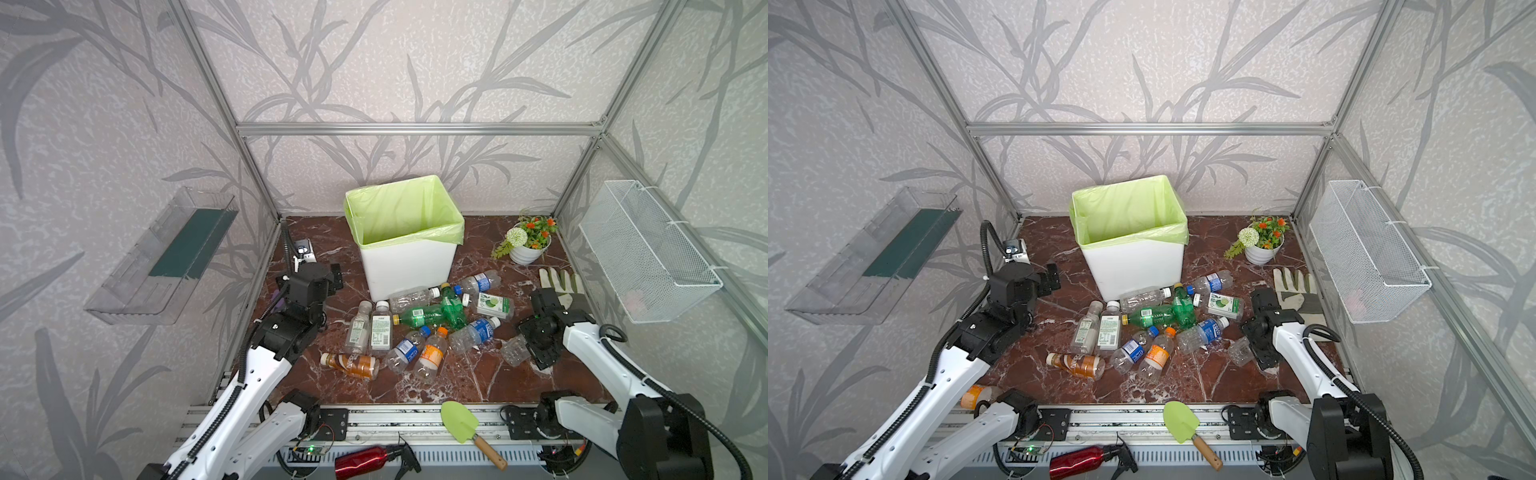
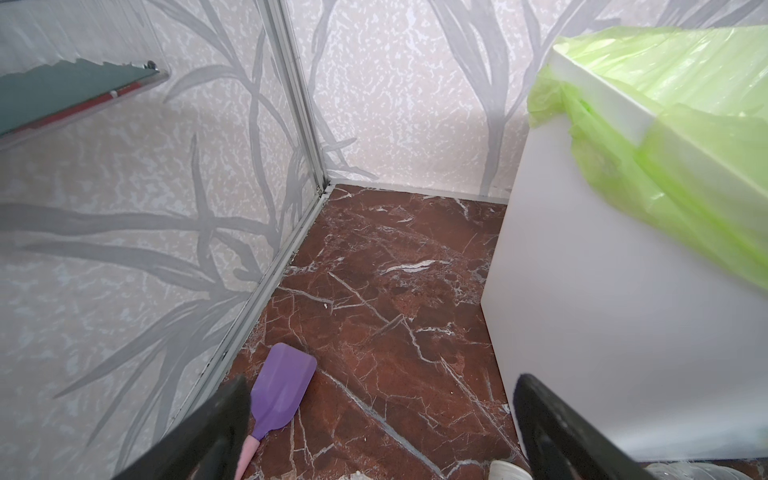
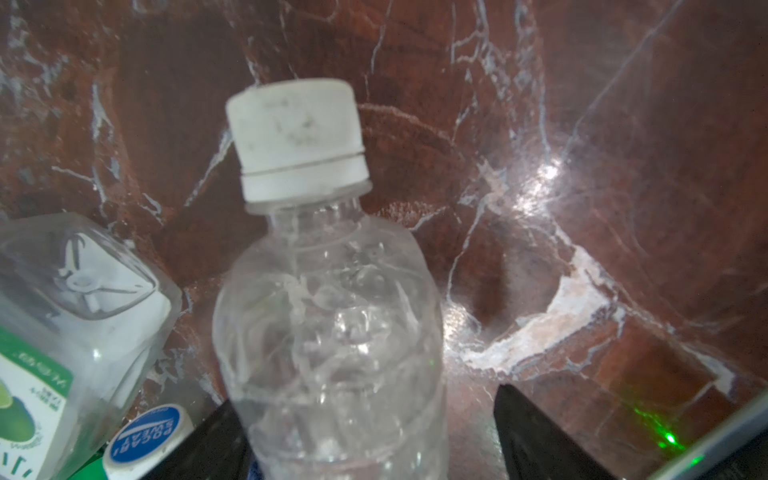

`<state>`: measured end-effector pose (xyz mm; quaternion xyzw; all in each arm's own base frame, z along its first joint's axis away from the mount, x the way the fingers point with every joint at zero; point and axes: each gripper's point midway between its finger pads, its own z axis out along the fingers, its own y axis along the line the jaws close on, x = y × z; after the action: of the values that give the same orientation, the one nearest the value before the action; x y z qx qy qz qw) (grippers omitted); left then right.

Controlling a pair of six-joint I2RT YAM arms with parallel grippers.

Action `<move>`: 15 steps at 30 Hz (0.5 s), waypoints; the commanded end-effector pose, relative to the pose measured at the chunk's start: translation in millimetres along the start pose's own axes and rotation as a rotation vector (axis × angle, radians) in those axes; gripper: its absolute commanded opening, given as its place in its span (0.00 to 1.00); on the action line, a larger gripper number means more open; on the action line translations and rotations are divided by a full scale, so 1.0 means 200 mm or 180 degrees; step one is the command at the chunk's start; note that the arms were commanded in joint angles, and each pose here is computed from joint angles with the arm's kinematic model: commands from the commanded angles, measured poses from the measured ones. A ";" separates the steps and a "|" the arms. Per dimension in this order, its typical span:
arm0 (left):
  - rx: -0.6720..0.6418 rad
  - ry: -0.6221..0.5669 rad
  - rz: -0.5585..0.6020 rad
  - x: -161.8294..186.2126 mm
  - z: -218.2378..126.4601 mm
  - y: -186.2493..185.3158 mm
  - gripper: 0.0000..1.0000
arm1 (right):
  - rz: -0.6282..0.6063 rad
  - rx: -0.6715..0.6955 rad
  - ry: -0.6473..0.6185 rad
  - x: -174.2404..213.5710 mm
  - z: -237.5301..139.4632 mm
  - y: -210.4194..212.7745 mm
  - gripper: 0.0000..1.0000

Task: Throw the plastic bottles in the bin
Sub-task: 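Grasp the clear white-capped bottle with the right gripper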

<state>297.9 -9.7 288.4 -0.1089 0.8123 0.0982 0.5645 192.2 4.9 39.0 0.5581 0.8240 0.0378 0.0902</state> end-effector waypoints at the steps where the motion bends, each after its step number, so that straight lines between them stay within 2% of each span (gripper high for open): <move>1: -0.0091 0.0038 -0.0054 0.03 -0.01 0.03 0.99 | -0.0053 0.0028 -0.0043 0.00 0.03 -0.03 0.85; 9: -0.0156 0.0058 -0.0129 0.03 -0.02 0.06 0.99 | -0.0138 -0.0074 -0.0144 -0.03 -0.01 0.00 0.70; 12: -0.0179 0.0066 -0.0162 0.03 -0.02 0.06 0.99 | -0.0219 -0.0240 -0.0372 -0.09 -0.11 0.05 0.67; 15: -0.0239 0.0095 -0.0204 0.04 -0.02 0.08 0.99 | -0.0468 -0.0678 -0.0769 -0.20 -0.31 0.17 0.64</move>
<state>292.1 -3.4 281.2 -0.1336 0.8164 0.1018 0.5525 205.8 -3.7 65.2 0.5227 0.8351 0.0517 0.1635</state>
